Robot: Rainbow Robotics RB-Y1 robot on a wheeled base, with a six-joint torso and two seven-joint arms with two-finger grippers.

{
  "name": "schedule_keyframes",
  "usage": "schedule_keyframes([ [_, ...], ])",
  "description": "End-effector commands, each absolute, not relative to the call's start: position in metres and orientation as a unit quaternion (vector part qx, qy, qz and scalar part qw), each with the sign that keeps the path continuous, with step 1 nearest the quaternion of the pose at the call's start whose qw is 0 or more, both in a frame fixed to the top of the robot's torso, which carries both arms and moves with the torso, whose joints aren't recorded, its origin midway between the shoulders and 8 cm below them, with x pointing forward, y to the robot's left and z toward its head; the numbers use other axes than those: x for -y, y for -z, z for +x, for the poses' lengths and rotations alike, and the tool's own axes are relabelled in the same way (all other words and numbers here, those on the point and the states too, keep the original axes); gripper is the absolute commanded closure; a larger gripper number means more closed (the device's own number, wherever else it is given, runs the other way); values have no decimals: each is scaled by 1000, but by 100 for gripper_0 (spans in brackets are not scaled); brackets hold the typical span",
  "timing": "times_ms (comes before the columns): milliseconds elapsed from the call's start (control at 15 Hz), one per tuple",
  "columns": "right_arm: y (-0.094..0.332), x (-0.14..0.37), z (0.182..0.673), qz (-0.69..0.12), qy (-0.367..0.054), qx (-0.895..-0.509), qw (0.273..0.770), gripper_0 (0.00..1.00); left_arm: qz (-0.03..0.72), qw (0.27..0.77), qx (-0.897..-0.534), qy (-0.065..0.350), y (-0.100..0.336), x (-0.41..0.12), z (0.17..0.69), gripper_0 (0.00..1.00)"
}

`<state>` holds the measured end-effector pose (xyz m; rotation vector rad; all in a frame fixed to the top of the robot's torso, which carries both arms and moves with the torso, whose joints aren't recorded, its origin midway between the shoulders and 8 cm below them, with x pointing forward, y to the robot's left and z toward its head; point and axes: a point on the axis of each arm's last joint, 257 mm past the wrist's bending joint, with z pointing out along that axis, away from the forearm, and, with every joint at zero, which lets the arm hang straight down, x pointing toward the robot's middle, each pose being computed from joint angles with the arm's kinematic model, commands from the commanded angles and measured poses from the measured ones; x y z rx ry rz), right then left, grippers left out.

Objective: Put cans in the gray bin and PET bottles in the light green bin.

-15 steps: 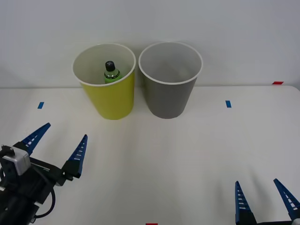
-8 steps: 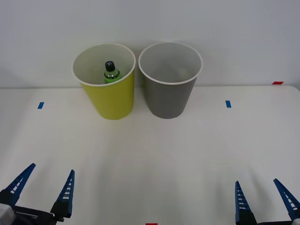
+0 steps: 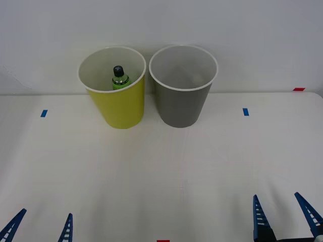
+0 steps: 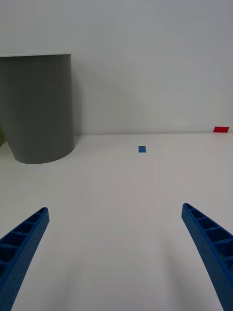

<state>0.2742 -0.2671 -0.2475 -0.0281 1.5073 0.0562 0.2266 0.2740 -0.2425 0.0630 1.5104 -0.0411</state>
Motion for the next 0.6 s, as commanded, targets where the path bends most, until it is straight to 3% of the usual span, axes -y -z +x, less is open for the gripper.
schedule_keyframes([
  [67, 247, 267, 274, -13, -25, -684, 729, 5, 24, 726, -687, 12, 244, -271, 215, 0],
  [600, 247, 267, 274, -13, -25, -684, 729, 5, 28, 726, -687, 10, 244, -268, 213, 0],
])
